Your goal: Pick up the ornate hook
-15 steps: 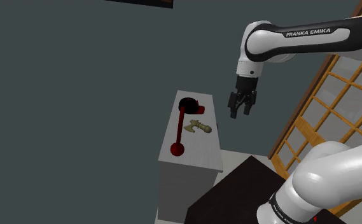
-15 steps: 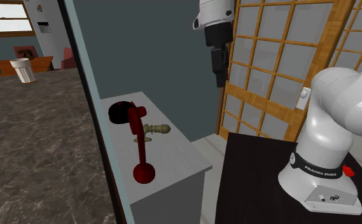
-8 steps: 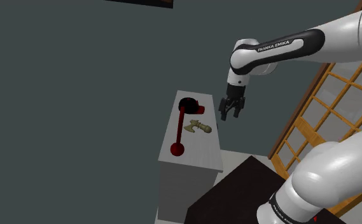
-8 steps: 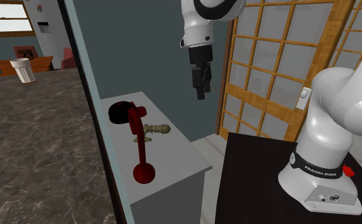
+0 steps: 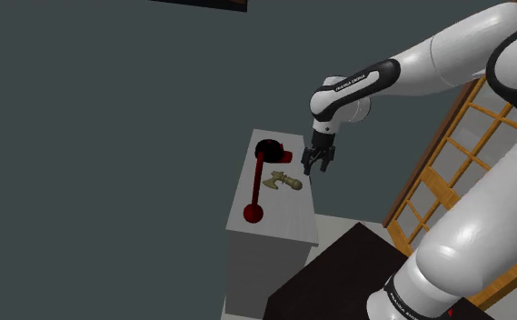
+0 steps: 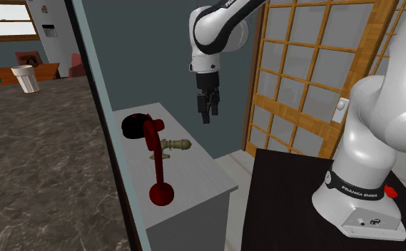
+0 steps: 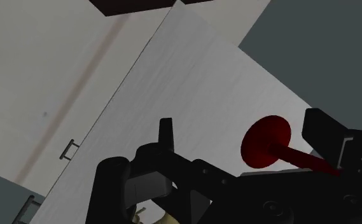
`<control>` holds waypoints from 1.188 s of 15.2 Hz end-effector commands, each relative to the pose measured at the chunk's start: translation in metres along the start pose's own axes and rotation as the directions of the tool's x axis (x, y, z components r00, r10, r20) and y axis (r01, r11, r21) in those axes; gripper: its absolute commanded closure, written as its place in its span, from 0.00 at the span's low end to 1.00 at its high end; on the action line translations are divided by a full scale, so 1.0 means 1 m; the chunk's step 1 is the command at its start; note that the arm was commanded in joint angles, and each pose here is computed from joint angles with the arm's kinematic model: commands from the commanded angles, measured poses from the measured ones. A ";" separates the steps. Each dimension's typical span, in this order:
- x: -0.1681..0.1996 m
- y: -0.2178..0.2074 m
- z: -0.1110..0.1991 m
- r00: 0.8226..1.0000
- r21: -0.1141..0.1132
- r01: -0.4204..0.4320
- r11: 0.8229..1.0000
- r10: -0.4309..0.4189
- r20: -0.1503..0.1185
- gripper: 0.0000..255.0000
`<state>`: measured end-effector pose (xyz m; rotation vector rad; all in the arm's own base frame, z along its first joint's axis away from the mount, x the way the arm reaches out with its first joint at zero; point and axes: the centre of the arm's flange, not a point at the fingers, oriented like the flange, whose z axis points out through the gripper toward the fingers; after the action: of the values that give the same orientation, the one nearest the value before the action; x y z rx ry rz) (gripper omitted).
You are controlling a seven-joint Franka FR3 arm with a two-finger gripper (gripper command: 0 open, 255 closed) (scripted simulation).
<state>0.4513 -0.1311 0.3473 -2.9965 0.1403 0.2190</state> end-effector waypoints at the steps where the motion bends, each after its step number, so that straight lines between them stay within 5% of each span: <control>1: 0.018 0.010 0.012 1.000 0.002 -0.002 1.000 0.002 -0.011 0.00; 18: 0.181 0.105 0.117 0.995 0.022 -0.022 1.000 0.024 -0.093 0.00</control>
<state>0.5951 -0.2265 0.2043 -2.9870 0.1834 0.0869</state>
